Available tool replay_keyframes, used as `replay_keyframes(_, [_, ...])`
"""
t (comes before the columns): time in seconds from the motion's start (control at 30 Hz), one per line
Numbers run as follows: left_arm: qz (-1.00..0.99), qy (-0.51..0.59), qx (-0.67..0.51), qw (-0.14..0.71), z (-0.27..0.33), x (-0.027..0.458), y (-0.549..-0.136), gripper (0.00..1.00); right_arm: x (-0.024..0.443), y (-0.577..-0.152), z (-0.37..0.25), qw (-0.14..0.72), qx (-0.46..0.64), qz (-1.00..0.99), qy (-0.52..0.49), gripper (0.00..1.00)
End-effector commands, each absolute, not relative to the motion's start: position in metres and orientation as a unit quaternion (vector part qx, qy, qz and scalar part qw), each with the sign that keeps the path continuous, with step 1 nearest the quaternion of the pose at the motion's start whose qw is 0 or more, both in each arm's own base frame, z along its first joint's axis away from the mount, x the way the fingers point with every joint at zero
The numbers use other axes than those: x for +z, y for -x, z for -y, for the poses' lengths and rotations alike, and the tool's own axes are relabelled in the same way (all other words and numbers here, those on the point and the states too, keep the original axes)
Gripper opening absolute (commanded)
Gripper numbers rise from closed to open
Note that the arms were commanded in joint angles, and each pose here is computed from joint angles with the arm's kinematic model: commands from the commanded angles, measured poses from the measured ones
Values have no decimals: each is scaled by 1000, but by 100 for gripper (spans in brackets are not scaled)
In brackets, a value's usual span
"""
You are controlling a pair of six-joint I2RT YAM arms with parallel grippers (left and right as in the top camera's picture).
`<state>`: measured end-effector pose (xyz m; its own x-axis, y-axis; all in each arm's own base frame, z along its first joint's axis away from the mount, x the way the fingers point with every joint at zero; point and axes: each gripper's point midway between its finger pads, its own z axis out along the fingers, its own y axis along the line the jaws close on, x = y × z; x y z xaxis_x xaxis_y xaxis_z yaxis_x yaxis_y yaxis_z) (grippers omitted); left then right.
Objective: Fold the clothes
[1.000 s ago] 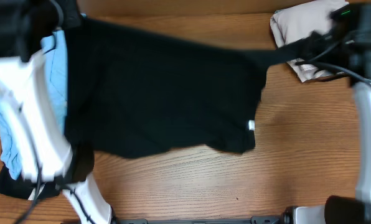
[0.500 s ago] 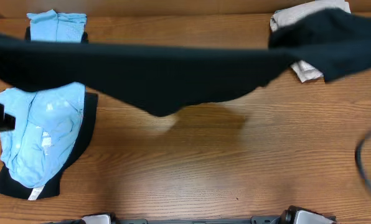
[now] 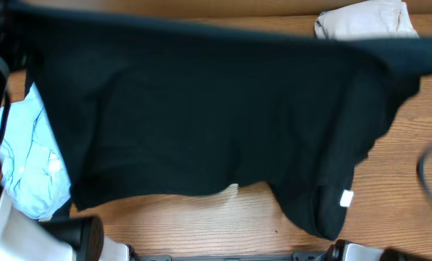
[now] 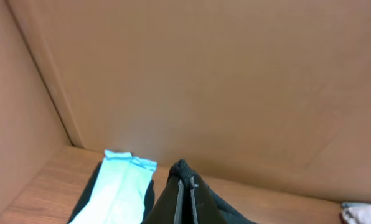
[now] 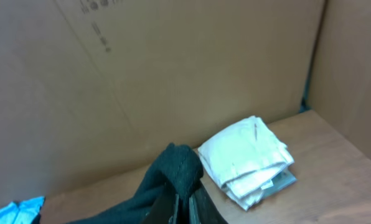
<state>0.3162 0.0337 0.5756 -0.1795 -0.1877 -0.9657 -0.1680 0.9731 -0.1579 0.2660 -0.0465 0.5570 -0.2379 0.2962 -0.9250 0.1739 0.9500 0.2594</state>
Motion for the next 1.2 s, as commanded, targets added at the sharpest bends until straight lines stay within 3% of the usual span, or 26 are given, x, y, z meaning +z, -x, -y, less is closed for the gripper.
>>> replay_keyframes(0.0, [-789,136,37,598,-55,545,-375,4,539,-326,74,581,22,-800,-148,4])
replay_keyframes(0.2, [-784,134,40,605,-63,521,-459,4,537,-412,100,614,10,-778,-130,4])
replay_keyframes(0.3, [-771,133,37,622,-64,520,-485,4,547,-434,106,642,-1,-759,-111,4])
replay_keyframes(0.53, [-714,118,38,689,-62,568,-481,4,591,-433,108,705,-31,-705,-79,4])
replay_keyframes(0.67, [-713,105,50,692,-62,572,-478,4,588,-436,108,702,-34,-707,-74,4])
replay_keyframes(0.83, [-774,92,65,623,-64,517,-496,4,541,-459,113,651,-22,-754,-84,4])
replay_keyframes(0.93, [-824,94,74,554,-67,463,-507,4,485,-477,112,586,6,-806,-86,4])
replay_keyframes(1.17, [-905,124,72,401,-72,368,-494,4,377,-477,89,431,92,-893,-87,4])
